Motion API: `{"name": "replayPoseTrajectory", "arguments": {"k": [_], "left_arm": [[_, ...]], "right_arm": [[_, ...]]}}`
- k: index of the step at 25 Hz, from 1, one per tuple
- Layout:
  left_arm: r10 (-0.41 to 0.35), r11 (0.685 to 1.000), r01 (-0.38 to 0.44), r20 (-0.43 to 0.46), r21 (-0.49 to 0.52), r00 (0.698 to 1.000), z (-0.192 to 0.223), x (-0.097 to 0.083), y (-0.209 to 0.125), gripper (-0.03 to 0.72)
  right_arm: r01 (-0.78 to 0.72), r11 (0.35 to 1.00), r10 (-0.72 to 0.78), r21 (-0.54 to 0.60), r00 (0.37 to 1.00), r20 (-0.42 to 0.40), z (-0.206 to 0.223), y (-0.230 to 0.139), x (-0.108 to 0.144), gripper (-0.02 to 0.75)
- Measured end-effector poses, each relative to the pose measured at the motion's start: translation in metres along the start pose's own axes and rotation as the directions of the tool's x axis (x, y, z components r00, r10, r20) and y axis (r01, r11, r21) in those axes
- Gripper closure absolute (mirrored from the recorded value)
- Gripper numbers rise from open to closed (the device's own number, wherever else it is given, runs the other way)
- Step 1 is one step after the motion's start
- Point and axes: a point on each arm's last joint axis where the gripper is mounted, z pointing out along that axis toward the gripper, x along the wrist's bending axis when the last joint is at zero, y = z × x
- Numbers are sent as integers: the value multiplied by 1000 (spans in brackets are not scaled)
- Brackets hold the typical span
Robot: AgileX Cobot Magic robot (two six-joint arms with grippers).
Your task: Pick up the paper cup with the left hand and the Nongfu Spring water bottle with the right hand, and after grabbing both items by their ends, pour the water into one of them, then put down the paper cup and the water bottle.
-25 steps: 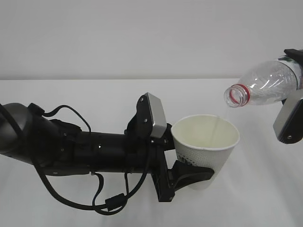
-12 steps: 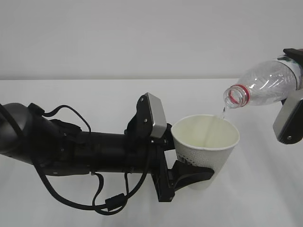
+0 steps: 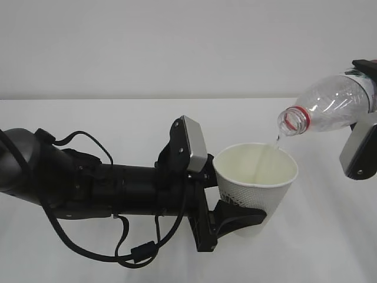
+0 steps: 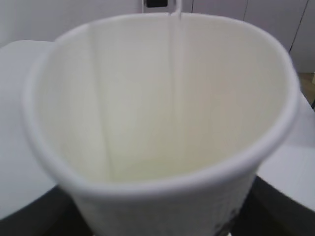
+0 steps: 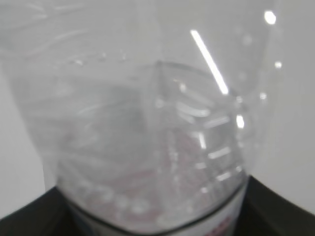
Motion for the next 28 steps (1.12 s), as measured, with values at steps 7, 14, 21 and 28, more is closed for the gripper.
{"name": "replayPoseTrajectory", "arguments": {"k": [7, 14, 21, 28], "left_arm": [[0, 1000, 0, 0, 0, 1000, 0, 0, 0, 168], [0, 1000, 0, 0, 0, 1000, 0, 0, 0, 168], [0, 1000, 0, 0, 0, 1000, 0, 0, 0, 168], [0, 1000, 0, 0, 0, 1000, 0, 0, 0, 168]], "right_arm": [[7, 1000, -7, 0, 1000, 2, 0, 0, 0, 254], [9, 1000, -9, 0, 1000, 2, 0, 0, 0, 254], [9, 1000, -9, 0, 1000, 2, 0, 0, 0, 255], [11, 1000, -11, 0, 1000, 2, 0, 0, 0, 254]]}}
